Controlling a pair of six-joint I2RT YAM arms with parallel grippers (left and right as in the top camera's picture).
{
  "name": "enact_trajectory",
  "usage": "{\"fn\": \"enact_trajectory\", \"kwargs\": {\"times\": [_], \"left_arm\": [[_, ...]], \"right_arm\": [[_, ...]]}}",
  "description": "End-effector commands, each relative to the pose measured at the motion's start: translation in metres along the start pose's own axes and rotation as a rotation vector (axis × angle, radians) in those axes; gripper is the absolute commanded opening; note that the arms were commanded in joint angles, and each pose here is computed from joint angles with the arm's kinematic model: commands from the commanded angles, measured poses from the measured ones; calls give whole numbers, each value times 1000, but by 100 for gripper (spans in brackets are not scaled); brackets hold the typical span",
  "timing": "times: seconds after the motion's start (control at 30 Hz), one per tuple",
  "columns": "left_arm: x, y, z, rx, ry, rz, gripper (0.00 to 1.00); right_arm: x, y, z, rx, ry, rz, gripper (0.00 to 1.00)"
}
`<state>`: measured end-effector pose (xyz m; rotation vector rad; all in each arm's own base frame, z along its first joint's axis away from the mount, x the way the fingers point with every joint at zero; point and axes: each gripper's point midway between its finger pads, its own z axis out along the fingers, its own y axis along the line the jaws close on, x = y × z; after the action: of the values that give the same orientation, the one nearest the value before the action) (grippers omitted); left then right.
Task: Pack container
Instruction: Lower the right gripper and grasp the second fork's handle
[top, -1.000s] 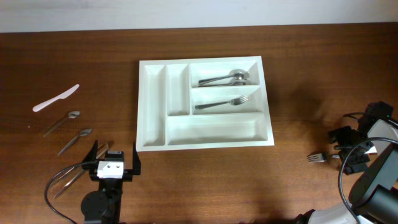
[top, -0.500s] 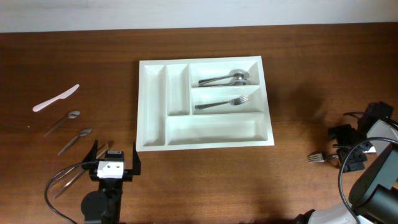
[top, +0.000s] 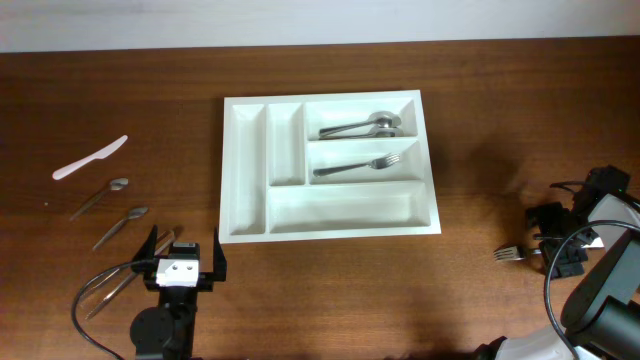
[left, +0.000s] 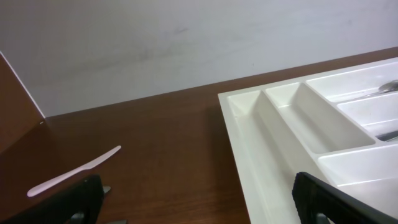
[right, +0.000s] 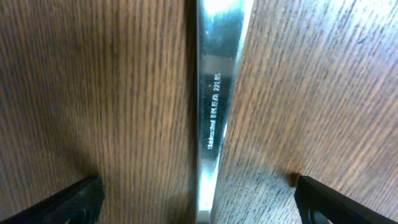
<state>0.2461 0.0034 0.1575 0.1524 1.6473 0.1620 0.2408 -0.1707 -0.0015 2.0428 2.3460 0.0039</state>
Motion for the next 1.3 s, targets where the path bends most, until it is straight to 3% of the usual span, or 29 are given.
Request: {"fn": "enact_trajectory", "kwargs": {"times": [0.0, 0.27, 0.43, 0.67, 0.7, 0.77, 0.93, 1.1, 1.27], "left_arm": [[1, -1, 0, 0, -2, 13, 99], [1, -1, 0, 0, -2, 13, 99], [1, -1, 0, 0, -2, 13, 99], [1, -1, 0, 0, -2, 13, 99], [1, -1, 0, 0, -2, 13, 99], [1, -1, 0, 0, -2, 13, 99], [1, -1, 0, 0, -2, 13, 99], [1, -1, 0, 0, -2, 13, 99], [1, -1, 0, 0, -2, 13, 99]], "right_arm": [[0, -9, 5, 50, -18, 3, 99], [-5, -15, 4, 88, -47, 1, 99], [-5, -15, 4, 88, -46, 1, 84], [-4, -16, 4, 90, -44, 2, 84], [-4, -16, 4, 90, -44, 2, 82], [-4, -16, 4, 89, -44, 2, 66], [-4, -16, 4, 90, -45, 1, 58], [-4, -16, 4, 89, -44, 2, 37], [-4, -16, 4, 90, -44, 1, 28]]}}
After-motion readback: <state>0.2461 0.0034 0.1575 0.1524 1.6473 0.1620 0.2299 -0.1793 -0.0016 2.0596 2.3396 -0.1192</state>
